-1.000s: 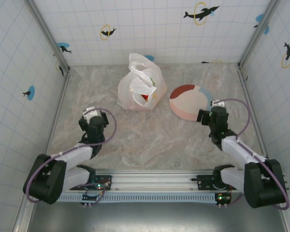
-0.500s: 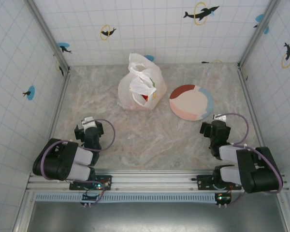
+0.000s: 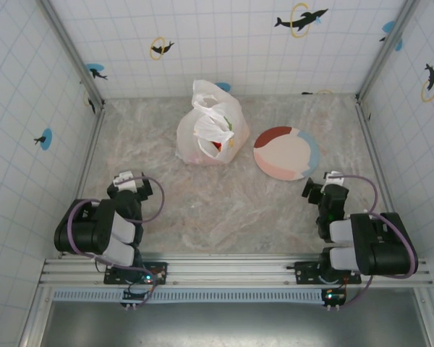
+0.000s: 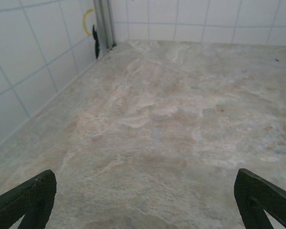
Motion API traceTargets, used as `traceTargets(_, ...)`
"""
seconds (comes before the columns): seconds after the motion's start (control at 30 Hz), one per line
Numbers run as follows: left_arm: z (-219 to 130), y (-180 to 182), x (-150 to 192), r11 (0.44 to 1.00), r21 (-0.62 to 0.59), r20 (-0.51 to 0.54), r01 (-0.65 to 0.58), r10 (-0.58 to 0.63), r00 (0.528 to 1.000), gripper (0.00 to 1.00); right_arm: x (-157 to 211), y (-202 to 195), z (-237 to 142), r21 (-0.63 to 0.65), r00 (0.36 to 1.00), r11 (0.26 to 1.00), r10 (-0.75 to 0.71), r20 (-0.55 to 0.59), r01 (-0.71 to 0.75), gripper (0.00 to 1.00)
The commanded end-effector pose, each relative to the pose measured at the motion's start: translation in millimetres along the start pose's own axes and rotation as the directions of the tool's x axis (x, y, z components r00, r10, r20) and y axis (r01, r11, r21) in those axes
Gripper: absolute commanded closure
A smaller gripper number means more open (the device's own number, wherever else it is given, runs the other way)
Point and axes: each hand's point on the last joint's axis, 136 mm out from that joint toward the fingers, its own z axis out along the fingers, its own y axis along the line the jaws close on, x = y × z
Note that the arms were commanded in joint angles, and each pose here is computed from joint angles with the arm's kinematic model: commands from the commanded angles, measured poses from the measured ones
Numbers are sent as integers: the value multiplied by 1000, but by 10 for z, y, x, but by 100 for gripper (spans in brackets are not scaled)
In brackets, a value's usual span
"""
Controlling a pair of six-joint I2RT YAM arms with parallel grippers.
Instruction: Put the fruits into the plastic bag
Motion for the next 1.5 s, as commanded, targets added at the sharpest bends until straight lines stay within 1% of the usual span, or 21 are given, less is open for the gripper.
traceTargets(0.0,-77,-55,160,998,53,-50,23,-20,999,2,-112,25,-23,-38,998,999,13,61,-10,0)
traceTargets(0.17,-76,-60,168,998,57,-53,25,-22,998,2,-137,9,-26,-53,994,998,20,103,-14,0)
traceTargets(0.23,-73,-57,175,998,56,-56,24,-21,998,2,-68,81,7,-88,996,996,-5,84,12,0)
traceTargets(0.27,-75,-57,175,998,56,-56,24,-21,998,2,-94,126,-8,-104,994,994,-27,108,38,0)
traceTargets(0.3,-74,-51,166,998,54,-52,25,-22,998,2,-83,148,-15,-110,993,993,-38,108,50,0)
traceTargets(0.37,-74,-55,172,998,56,-55,25,-22,998,2,-26,143,13,-103,997,993,-42,71,49,0)
traceTargets(0.43,-74,-55,167,998,56,-53,25,-22,998,2,-63,148,-5,-105,994,993,-42,96,52,0)
traceTargets(0.5,-78,-53,169,998,55,-53,25,-22,998,2,-36,147,5,-102,996,993,-45,79,53,0)
traceTargets(0.57,-74,-50,163,998,54,-51,25,-22,998,2,-57,147,-4,-98,995,994,-47,92,56,0)
traceTargets(1.47,-72,-56,174,998,56,-56,24,-21,998,2,-41,152,2,-96,995,994,-52,83,60,0)
